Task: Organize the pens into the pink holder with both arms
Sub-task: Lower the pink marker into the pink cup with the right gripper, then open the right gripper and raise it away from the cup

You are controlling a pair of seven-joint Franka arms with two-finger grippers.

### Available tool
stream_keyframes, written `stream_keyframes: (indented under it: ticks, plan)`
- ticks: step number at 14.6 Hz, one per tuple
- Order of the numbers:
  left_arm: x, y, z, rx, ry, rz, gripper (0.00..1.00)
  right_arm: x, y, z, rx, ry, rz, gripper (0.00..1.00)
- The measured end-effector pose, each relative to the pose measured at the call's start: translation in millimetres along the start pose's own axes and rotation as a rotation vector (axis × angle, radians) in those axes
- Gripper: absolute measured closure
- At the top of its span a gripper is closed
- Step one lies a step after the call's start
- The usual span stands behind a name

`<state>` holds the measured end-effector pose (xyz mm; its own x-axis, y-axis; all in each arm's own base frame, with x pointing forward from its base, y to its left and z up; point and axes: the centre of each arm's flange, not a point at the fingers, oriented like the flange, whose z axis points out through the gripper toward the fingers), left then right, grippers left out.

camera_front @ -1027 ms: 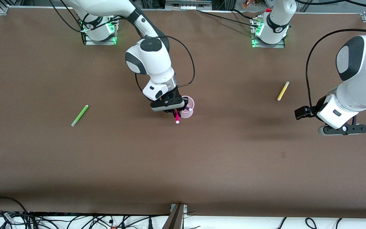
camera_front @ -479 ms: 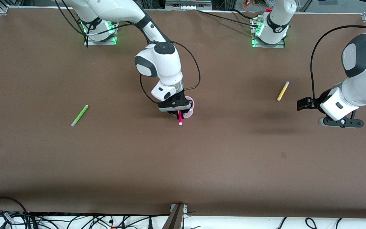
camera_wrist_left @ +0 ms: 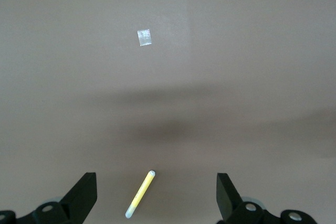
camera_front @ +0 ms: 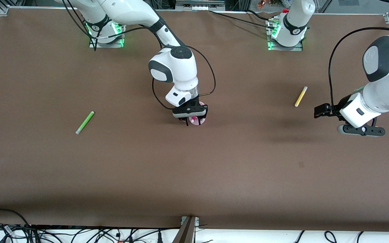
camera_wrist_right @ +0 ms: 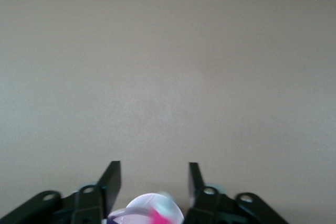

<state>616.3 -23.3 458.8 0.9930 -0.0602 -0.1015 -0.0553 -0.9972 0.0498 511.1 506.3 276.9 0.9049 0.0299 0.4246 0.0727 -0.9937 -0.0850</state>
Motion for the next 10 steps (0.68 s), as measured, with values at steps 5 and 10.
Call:
stream_keyframes:
  ticks: [5,10]
  plan:
    - [2,0,4,0.001,0.004,0.000,0.00,30,10,-38,-0.074,0.004,0.027,0.00]
    - [4,0,3,0.002,0.016,0.000,0.00,86,63,-103,-0.124,-0.079,0.136,0.00]
